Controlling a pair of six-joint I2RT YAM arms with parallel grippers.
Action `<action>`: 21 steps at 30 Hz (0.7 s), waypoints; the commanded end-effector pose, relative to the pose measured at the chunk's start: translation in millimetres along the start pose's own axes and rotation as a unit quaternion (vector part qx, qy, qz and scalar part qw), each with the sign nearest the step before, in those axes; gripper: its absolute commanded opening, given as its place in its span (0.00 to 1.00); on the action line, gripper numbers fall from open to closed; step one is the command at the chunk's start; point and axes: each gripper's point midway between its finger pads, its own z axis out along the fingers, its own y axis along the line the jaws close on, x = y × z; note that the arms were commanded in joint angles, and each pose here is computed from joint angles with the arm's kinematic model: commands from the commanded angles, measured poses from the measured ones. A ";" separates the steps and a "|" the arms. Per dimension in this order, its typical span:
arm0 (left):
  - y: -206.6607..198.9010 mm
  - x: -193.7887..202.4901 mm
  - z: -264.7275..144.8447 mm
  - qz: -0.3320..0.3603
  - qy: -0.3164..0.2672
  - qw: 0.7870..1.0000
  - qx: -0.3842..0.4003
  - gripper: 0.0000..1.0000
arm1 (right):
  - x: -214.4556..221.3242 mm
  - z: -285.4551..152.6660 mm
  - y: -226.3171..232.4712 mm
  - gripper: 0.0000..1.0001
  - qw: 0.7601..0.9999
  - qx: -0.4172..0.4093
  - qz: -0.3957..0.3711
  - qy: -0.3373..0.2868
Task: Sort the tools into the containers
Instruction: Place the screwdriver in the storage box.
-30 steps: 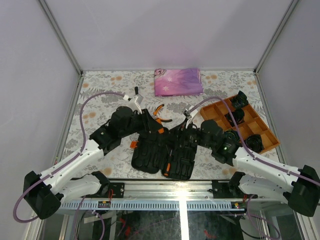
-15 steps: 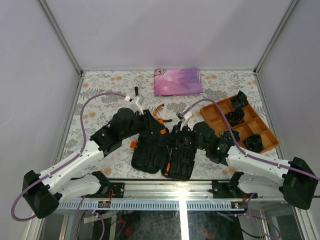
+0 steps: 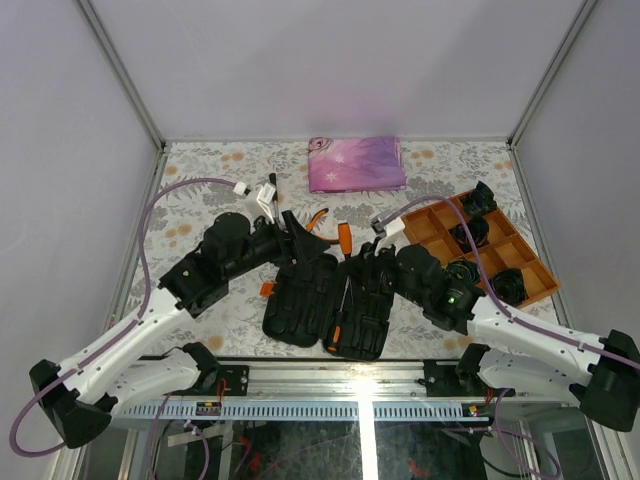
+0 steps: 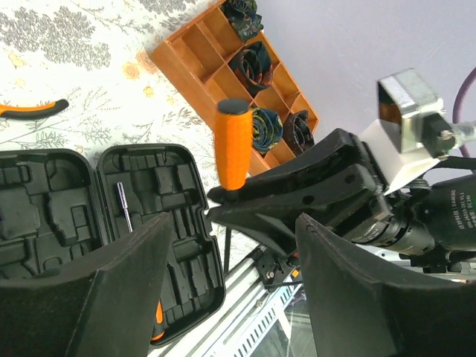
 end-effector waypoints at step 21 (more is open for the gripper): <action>-20.0 -0.4 -28.5 0.094 0.032 0.995 0.030 0.87 | 9.1 -57.4 32.6 0.00 0.760 -0.241 -0.601 -0.056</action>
